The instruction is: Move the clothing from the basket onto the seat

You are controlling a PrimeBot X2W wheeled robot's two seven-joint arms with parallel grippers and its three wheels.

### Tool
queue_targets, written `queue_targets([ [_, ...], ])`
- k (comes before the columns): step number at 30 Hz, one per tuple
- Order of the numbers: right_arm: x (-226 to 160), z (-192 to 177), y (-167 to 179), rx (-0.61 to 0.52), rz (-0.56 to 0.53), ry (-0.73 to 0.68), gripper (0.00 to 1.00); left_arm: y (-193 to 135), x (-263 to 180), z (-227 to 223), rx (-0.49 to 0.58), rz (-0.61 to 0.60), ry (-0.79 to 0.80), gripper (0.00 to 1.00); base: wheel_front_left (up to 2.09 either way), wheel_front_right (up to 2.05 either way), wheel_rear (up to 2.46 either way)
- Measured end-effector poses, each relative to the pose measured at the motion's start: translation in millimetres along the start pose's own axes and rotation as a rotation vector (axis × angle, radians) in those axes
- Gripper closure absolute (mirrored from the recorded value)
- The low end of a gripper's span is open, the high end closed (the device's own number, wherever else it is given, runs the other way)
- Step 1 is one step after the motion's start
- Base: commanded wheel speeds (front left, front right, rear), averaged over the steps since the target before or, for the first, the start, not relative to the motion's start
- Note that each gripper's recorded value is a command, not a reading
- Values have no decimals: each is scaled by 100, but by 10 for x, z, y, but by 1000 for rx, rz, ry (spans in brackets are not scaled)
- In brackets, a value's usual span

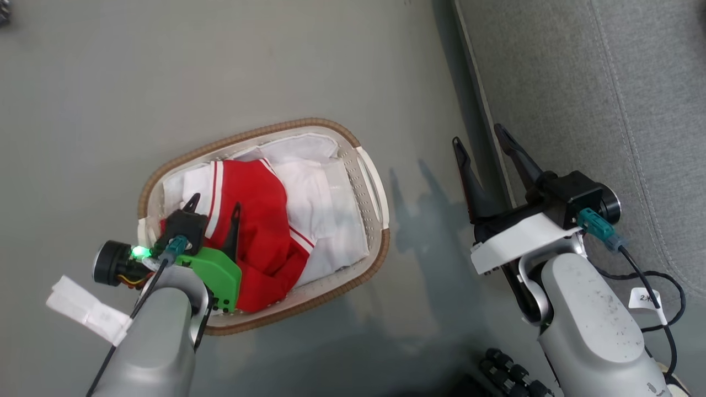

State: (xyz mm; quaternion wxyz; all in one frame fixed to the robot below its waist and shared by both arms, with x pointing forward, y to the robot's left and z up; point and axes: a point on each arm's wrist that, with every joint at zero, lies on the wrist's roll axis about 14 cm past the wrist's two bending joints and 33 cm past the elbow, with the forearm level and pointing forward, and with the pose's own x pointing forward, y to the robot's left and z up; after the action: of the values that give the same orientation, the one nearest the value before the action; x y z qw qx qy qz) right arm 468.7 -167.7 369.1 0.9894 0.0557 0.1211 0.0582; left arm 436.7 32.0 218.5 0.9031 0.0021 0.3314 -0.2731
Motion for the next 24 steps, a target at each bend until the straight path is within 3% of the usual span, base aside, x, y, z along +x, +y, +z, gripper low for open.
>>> queue_targets([
  [7, 36, -156, -49, 20, -12, 33, 0, 83, 157, -402, 78, -8, 163, 0, 0, 0, 0],
  [24, -15, -308, -110, 40, -30, 74, 0, 171, 354, -729, 242, -46, 463, 0, 0, 0, 0],
])
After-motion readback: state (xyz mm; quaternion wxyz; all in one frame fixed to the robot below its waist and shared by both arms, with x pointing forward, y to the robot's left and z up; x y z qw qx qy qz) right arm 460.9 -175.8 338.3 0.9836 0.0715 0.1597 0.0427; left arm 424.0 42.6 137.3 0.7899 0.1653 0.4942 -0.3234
